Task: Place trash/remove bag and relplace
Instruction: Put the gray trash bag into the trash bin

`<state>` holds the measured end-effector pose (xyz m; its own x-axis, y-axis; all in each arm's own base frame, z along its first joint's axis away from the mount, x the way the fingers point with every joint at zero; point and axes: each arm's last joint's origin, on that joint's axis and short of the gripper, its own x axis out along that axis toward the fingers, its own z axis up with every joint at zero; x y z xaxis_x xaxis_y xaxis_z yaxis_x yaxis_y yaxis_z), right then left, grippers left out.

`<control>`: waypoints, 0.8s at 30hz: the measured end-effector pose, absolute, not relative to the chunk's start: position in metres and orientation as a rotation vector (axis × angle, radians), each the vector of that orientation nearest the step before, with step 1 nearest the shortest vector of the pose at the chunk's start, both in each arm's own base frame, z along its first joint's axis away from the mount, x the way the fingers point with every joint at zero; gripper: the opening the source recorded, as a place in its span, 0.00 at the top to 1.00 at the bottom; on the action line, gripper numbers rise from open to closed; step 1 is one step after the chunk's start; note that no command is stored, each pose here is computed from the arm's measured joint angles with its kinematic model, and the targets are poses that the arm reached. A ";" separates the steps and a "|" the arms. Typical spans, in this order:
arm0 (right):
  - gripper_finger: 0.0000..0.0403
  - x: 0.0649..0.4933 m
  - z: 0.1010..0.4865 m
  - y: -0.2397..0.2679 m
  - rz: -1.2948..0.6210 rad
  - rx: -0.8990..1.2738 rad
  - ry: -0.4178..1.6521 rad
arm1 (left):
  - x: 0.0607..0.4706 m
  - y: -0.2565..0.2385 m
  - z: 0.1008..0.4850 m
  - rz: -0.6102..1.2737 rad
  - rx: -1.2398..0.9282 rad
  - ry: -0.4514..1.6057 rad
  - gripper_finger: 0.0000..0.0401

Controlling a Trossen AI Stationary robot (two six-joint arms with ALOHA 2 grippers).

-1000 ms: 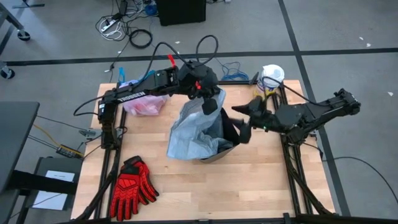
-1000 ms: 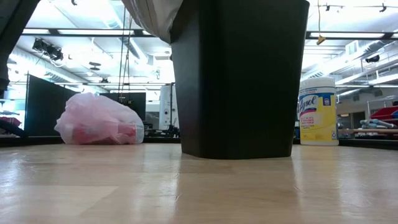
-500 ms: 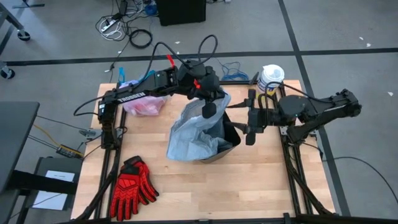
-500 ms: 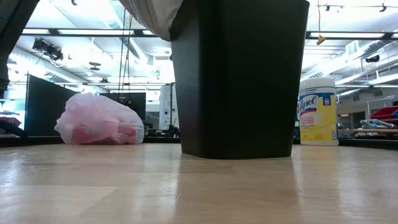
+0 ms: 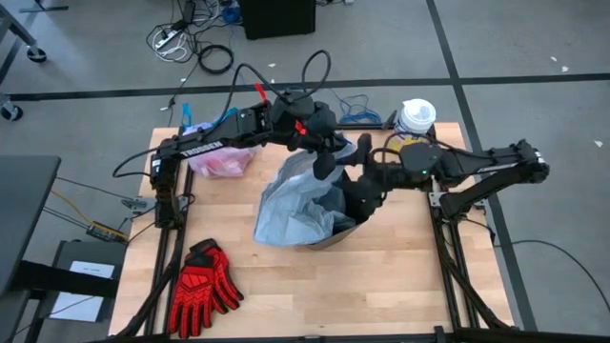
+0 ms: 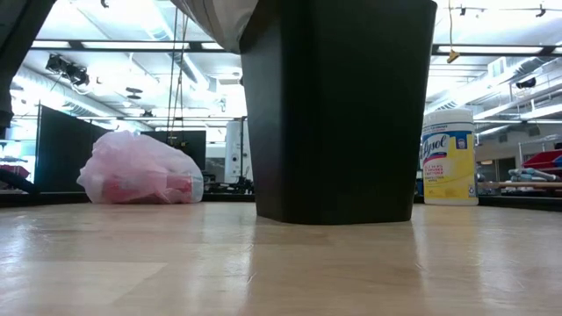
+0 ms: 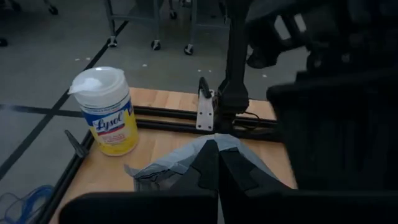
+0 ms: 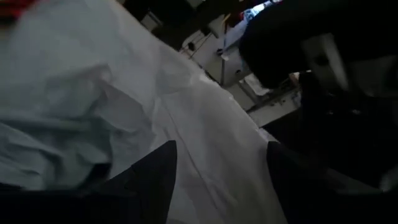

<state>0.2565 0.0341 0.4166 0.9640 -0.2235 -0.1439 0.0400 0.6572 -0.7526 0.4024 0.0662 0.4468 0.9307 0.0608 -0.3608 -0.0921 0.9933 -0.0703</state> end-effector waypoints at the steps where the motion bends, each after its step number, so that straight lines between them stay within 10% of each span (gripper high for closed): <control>1: 0.41 0.259 0.415 0.034 -0.153 -0.872 0.238 | 0.402 0.066 0.447 0.083 -0.090 0.367 0.99; 17: 0.46 0.290 0.394 0.028 -0.354 -1.222 0.479 | 0.401 0.069 0.445 0.208 -0.204 0.371 0.99; 24: 0.83 0.288 0.398 0.027 -0.433 -1.203 0.485 | 0.401 0.069 0.446 0.213 -0.223 0.367 0.99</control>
